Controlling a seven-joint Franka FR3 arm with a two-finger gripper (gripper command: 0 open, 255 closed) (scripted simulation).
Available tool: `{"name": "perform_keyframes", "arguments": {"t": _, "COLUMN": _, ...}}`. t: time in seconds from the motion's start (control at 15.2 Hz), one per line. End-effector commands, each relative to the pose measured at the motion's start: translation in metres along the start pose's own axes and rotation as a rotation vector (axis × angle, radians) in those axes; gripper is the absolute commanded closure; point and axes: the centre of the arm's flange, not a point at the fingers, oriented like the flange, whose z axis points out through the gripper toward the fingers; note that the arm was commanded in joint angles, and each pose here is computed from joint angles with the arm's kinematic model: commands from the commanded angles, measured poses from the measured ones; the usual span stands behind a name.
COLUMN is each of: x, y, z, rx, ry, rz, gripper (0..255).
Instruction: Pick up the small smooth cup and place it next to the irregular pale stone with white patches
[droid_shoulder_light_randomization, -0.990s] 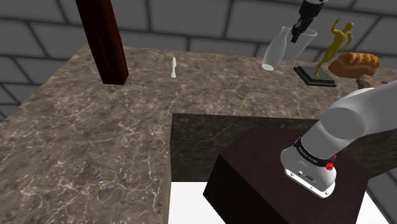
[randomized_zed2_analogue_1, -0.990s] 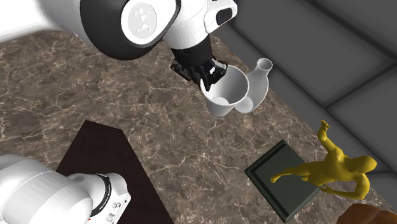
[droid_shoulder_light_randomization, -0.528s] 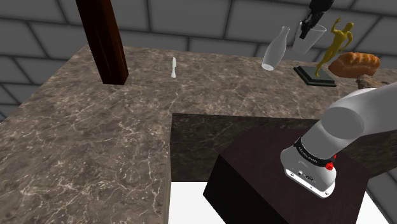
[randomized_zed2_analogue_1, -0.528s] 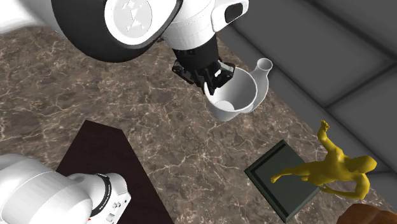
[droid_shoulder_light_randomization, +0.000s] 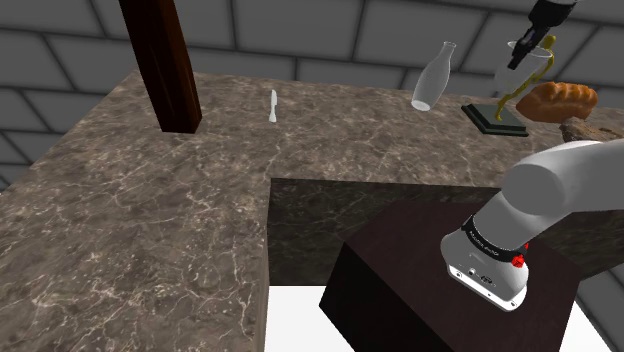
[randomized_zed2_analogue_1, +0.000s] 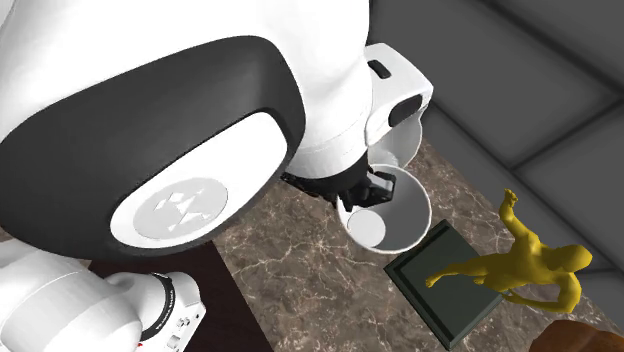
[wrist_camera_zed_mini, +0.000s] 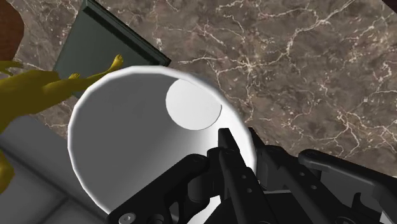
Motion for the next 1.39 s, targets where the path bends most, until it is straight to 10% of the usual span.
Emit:
{"name": "perform_keyframes", "arguments": {"t": 0.0, "x": -0.026, "y": 0.013, "z": 0.003, "rx": 0.000, "ry": 0.001, "rz": -0.001, "gripper": 255}}
{"name": "perform_keyframes", "arguments": {"t": 1.32, "x": -0.257, "y": 0.138, "z": 0.022, "rx": 0.000, "ry": 0.001, "rz": -0.001, "gripper": 255}}
